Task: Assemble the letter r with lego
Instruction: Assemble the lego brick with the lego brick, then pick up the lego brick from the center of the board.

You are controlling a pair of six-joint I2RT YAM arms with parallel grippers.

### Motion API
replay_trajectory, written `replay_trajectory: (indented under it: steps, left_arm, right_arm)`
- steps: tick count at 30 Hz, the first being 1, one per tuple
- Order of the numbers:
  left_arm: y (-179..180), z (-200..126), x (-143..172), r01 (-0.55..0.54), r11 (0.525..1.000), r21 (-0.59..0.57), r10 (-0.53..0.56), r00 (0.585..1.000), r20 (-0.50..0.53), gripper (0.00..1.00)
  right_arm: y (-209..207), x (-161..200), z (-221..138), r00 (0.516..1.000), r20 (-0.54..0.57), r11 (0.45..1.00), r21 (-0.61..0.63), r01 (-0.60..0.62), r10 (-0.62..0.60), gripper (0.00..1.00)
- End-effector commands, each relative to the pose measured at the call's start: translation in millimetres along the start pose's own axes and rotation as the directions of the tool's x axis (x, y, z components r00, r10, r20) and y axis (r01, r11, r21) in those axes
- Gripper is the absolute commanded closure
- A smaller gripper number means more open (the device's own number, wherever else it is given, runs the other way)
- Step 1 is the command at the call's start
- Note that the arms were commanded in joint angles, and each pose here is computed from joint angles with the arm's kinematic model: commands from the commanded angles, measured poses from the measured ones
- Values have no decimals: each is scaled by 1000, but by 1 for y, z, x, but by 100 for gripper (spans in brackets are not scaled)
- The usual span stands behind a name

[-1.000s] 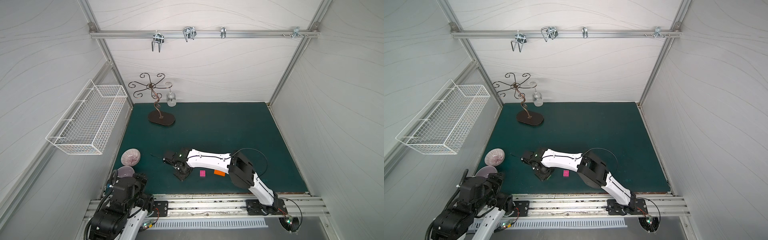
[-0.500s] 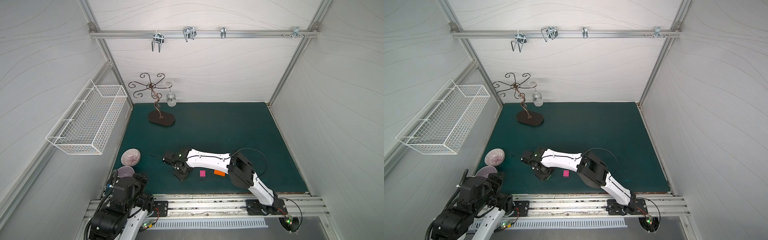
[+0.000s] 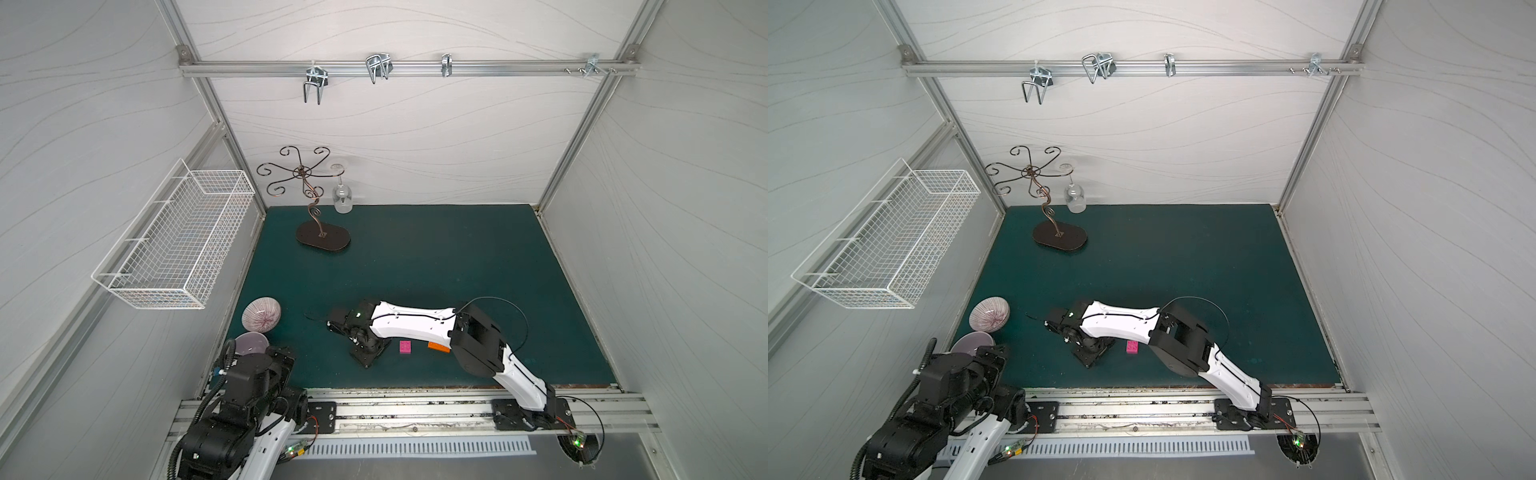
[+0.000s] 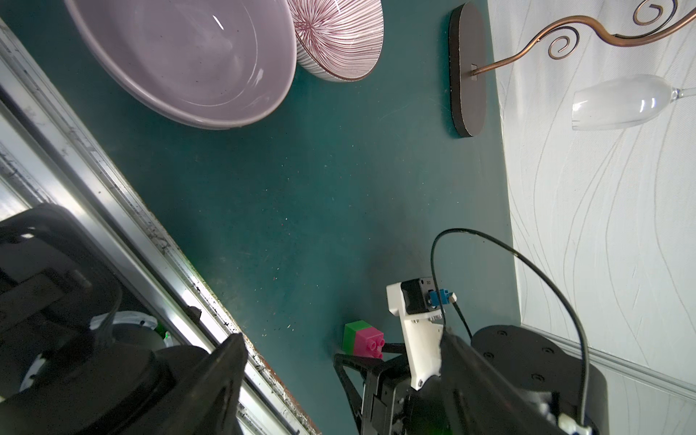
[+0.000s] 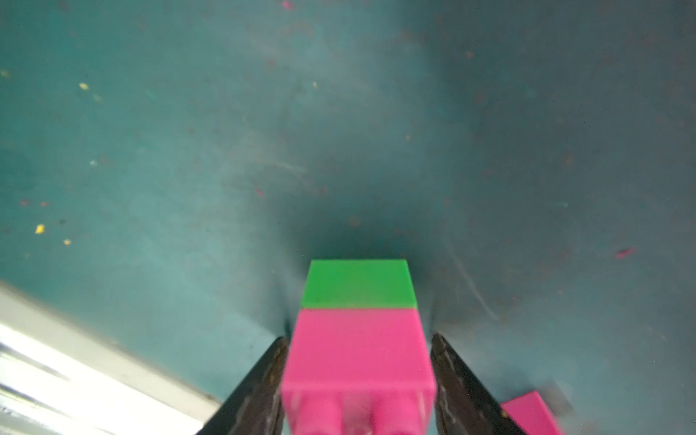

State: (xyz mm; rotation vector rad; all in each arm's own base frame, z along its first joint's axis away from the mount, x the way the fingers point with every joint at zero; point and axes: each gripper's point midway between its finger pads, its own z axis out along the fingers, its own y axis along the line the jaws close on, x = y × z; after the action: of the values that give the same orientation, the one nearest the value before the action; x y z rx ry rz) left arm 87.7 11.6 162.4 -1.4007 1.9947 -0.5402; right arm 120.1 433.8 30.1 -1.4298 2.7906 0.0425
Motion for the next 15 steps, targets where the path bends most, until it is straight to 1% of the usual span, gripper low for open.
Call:
replay_trajectory:
  steps: [1, 5, 9, 12, 14, 15]
  left_arm:
    - [31, 3, 3, -25, 992, -125, 25, 1000, -3, 16]
    - [31, 5, 4, -26, 992, -127, 25, 1000, -5, 16]
    - [32, 10, 9, -29, 991, -130, 25, 999, -31, 16]
    - [31, 16, 15, -35, 990, -133, 27, 998, -65, 15]
    - [28, 21, 20, -52, 991, -127, 40, 995, -93, 16]
    - [27, 25, 23, -67, 990, -125, 53, 992, -111, 16]
  right_arm:
    - [-10, -4, -48, 997, 67, 999, -29, -40, 42, 37]
    - [-32, -7, -81, 986, 127, 993, -50, -103, 108, 36]
    - [-61, -1, -110, 964, 162, 977, -69, -199, 208, 36]
    - [-90, 13, -121, 936, 158, 949, -65, -309, 316, 35]
    - [-108, 25, -119, 911, 151, 923, -54, -381, 385, 29]
    - [-117, 31, -115, 896, 140, 907, -52, -418, 421, 27]
